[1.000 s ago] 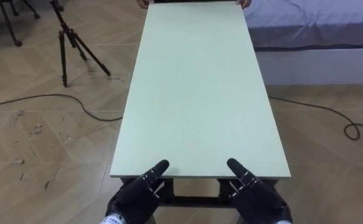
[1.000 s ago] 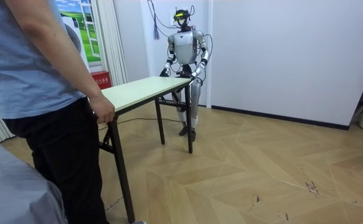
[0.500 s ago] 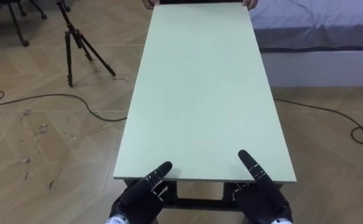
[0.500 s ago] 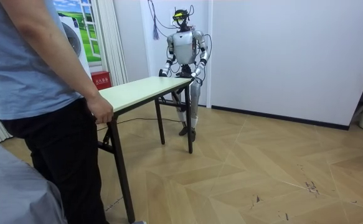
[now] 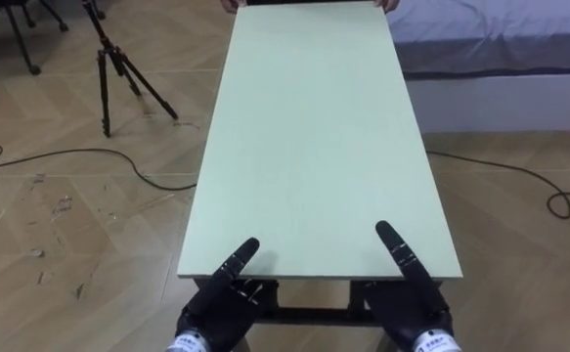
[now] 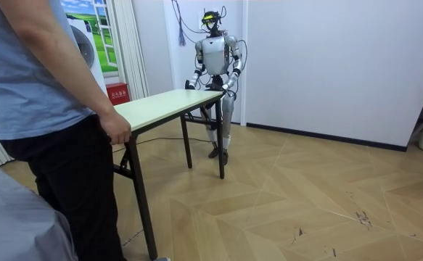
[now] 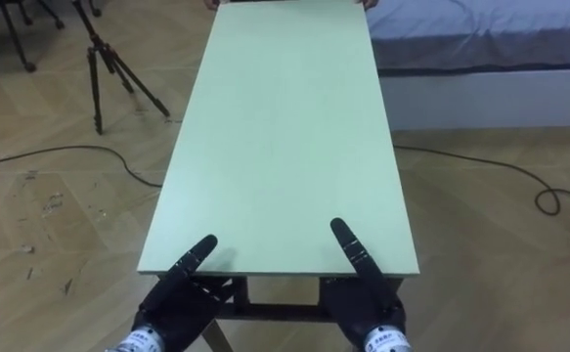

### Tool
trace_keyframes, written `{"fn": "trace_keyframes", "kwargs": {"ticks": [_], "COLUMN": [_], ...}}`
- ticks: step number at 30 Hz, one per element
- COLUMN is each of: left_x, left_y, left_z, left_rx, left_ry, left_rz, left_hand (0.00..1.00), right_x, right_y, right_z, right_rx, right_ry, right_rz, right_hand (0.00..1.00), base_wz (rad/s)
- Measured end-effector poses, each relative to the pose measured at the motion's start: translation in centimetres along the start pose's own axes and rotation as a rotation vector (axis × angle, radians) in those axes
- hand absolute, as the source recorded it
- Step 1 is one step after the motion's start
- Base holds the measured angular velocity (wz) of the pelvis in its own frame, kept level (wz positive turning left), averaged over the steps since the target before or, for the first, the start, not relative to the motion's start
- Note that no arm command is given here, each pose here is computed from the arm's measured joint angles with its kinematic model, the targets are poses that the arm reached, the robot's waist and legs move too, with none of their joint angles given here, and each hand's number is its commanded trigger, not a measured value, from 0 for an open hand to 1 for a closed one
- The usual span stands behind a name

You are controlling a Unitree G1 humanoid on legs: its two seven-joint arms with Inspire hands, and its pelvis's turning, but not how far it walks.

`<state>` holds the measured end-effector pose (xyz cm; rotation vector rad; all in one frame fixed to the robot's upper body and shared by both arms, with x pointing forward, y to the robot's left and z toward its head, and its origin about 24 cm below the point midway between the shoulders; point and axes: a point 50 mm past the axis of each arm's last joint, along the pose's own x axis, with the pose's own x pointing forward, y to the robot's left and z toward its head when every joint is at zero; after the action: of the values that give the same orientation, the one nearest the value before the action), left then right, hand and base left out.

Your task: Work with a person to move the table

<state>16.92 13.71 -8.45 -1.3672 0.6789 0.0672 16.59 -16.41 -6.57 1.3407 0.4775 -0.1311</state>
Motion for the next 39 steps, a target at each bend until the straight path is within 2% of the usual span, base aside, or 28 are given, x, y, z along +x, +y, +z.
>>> {"fn": "trace_keyframes", "kwargs": {"ticks": [8,9,10,11,12,18,24,39], "left_x": [0.2,0.2,0.2,0.3,0.3,0.3,0.5,0.6], "left_y": [-0.8,-0.9,-0.9,-0.9,-1.0,-1.1,-1.5,-1.4], "left_z": [0.1,0.1,0.1,0.1,0.0,0.0,-0.4,-0.7], "left_rx": [-0.020,-0.021,-0.028,-0.031,-0.032,-0.036,-0.050,-0.043], "left_ry": [-0.017,-0.019,-0.023,-0.024,-0.025,-0.030,-0.026,-0.033], "left_rz": [-0.022,-0.022,-0.024,-0.025,-0.025,-0.023,-0.031,0.011], "left_hand": [0.00,0.05,0.51,0.66,1.00,1.00,1.00,1.00], "right_x": [0.2,0.3,0.3,0.3,0.3,0.4,0.4,0.5], "right_y": [0.3,0.3,0.3,0.3,0.3,0.4,-0.2,-0.1], "right_z": [-0.2,-0.2,-0.1,-0.1,-0.1,-0.2,-0.2,-0.4], "right_rx": [0.016,0.017,0.017,0.016,0.016,0.024,0.030,-0.002], "right_ry": [-0.024,-0.026,-0.028,-0.030,-0.032,-0.042,-0.053,-0.069], "right_rz": [0.011,0.012,0.013,0.013,0.012,0.011,-0.098,-0.114], "right_hand": [0.00,0.03,0.52,0.76,1.00,1.00,1.00,1.00], "base_wz": [0.03,0.00,0.00,0.00,0.00,0.00,0.03,0.01]}}
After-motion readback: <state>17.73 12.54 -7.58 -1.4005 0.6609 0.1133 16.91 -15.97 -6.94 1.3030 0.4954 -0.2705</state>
